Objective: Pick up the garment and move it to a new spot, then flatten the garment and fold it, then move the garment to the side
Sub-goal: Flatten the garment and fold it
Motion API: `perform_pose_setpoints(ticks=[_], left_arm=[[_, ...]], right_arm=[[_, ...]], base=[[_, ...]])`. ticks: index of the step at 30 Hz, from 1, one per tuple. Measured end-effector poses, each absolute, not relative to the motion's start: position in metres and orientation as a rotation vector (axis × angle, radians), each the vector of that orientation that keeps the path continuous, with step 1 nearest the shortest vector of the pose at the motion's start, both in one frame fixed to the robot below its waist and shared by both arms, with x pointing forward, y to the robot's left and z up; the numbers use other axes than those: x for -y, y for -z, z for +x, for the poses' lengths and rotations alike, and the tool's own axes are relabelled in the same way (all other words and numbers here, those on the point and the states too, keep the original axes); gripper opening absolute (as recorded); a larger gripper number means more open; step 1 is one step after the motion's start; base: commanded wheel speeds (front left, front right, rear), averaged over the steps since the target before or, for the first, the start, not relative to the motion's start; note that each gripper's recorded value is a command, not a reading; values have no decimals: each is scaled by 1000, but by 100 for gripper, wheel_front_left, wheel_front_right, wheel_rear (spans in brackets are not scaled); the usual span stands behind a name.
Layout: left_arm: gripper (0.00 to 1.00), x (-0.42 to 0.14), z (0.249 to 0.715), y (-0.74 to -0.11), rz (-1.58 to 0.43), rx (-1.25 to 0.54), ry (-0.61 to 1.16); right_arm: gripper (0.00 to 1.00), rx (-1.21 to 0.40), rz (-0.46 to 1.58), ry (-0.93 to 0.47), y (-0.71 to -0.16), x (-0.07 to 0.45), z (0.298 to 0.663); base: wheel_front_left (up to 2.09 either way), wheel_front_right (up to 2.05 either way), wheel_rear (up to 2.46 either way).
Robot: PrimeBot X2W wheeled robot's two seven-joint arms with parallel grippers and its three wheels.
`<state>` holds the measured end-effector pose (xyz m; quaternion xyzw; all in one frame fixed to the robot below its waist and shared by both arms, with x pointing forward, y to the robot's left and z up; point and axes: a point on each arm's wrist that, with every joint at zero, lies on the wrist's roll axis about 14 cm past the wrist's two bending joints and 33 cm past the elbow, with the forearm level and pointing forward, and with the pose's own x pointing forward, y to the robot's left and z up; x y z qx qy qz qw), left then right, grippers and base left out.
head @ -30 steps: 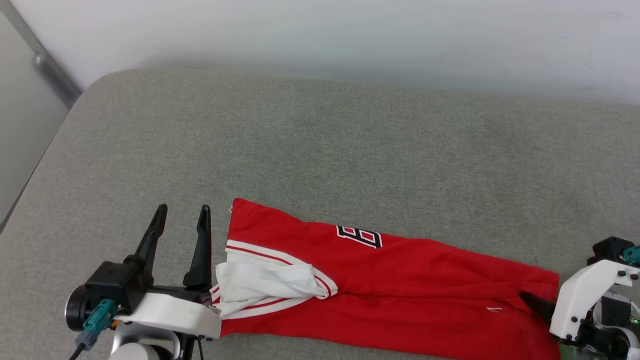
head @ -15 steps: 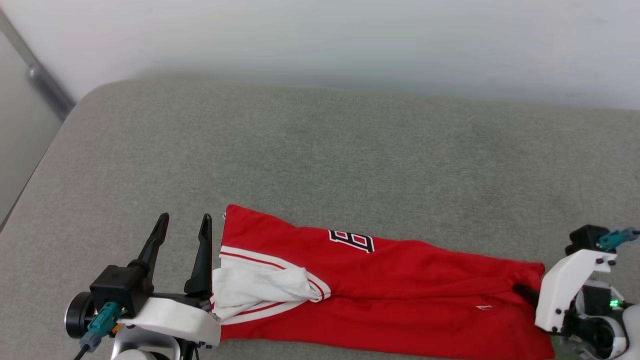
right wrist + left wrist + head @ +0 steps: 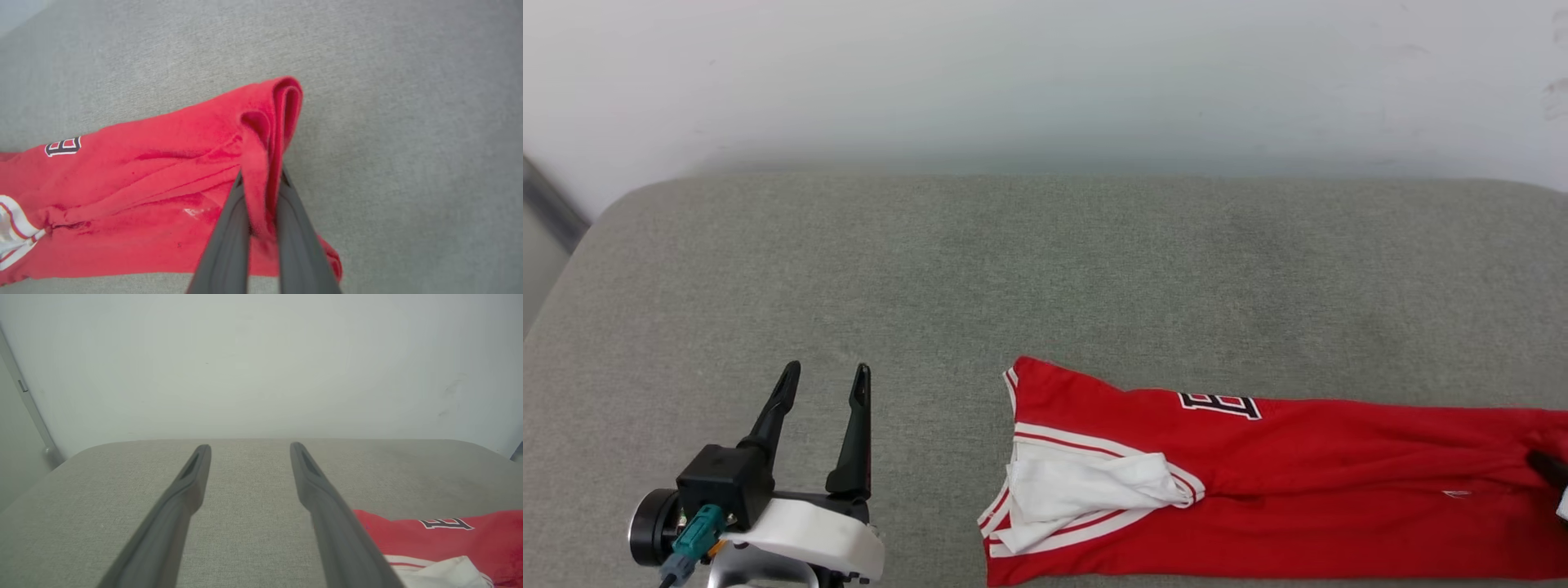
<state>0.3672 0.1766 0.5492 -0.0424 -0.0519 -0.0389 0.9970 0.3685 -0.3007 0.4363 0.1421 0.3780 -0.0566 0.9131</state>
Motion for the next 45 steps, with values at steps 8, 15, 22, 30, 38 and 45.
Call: perform_pose_setpoints(ticks=[8,15,22,30,38,45], left_arm=[[100,-168,368,-546,-87,86,103],[100,-167,370,-543,-82,70,116],[100,-175,369,-542,-88,64,93],[100,-192,367,-534,-84,47,40],[100,-199,365,-529,-88,37,16],[100,-193,367,-531,-96,45,31]], right_arm=[[0,-807,782,-3,-437,242,363],[0,-862,1192,-466,-467,133,380],[0,-955,1179,-653,-465,40,379],[18,-964,1087,-706,-456,-26,383],[100,-885,986,-728,-463,-49,391],[100,-549,627,-731,-505,-18,425]], base=[[0,0,0],[0,0,0],[0,0,0],[0,0,0],[0,0,0],[0,0,0]])
